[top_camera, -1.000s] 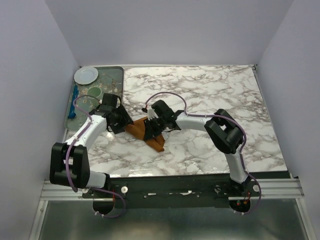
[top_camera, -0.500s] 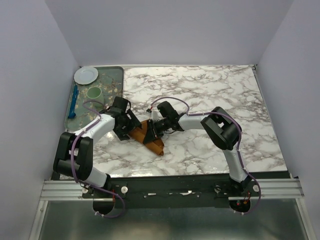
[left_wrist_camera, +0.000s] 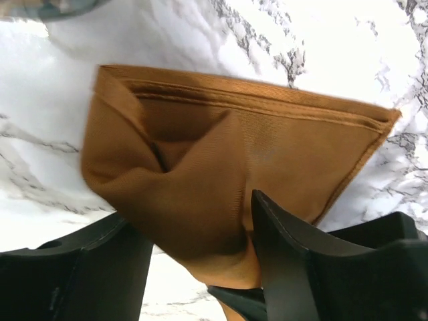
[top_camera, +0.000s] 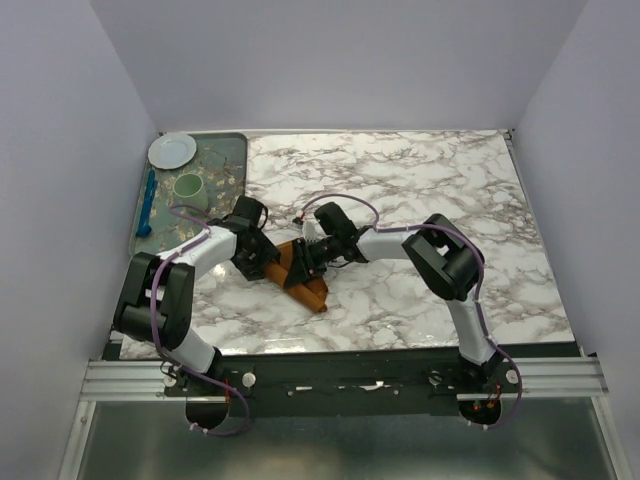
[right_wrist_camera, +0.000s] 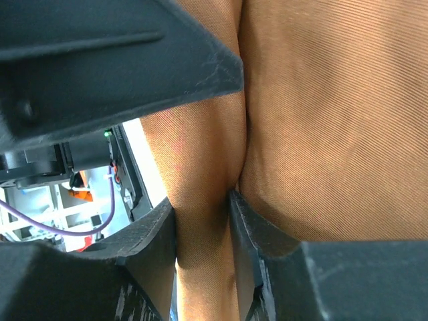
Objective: Fold the napkin, place the utensils inside, and roll it up
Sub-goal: Roll the napkin with the utensil
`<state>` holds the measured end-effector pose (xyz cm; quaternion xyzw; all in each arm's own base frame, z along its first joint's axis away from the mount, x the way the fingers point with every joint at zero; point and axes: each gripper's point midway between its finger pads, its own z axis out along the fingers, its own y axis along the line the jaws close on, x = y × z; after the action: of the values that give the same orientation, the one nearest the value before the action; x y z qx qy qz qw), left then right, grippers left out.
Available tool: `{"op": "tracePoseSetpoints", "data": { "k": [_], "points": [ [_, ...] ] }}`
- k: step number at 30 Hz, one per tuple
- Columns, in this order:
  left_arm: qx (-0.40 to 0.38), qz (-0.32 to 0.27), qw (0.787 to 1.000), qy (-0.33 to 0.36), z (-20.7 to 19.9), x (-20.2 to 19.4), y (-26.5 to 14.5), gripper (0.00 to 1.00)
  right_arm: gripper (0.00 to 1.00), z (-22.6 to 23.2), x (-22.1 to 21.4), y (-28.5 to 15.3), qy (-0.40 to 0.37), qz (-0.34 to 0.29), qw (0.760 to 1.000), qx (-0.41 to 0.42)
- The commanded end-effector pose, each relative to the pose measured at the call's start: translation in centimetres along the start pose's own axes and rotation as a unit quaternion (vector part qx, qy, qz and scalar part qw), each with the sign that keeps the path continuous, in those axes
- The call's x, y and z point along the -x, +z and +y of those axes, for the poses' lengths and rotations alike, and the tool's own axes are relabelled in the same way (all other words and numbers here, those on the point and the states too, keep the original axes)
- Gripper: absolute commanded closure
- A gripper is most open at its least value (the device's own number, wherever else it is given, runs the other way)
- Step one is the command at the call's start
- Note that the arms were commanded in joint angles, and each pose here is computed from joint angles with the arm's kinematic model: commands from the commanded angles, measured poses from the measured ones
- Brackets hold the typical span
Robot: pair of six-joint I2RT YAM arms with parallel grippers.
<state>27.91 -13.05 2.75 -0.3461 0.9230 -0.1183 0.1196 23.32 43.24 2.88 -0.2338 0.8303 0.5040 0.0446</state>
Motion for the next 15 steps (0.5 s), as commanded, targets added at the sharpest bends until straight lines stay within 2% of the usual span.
{"op": "tracePoseSetpoints", "data": {
  "k": [1,5,7,10,15],
  "points": [
    [0.034,-0.040,0.999,-0.002,1.1,1.4,1.1,0.37,0.56,-3.3,-1.2,-0.4,0.003,-0.001,0.997,-0.076],
    [0.032,-0.035,0.999,0.002,1.0,1.2,1.3,0.51,0.52,-3.2,-0.7,-1.4,-0.036,0.000,0.992,-0.121],
    [0.030,-0.035,0.999,0.004,0.9,1.2,1.3,0.55,0.47,-2.5,-0.7,-2.5,-0.074,0.007,0.986,-0.151],
    [0.027,-0.034,0.999,0.008,0.7,1.2,1.1,0.58,0.41,-1.3,0.2,-4.2,-0.135,-0.007,0.968,-0.213],
    [0.026,-0.022,0.999,0.015,0.8,0.8,1.0,0.63,0.35,-1.1,0.9,-6.1,-0.220,-0.043,0.914,-0.338]
  ]
}}
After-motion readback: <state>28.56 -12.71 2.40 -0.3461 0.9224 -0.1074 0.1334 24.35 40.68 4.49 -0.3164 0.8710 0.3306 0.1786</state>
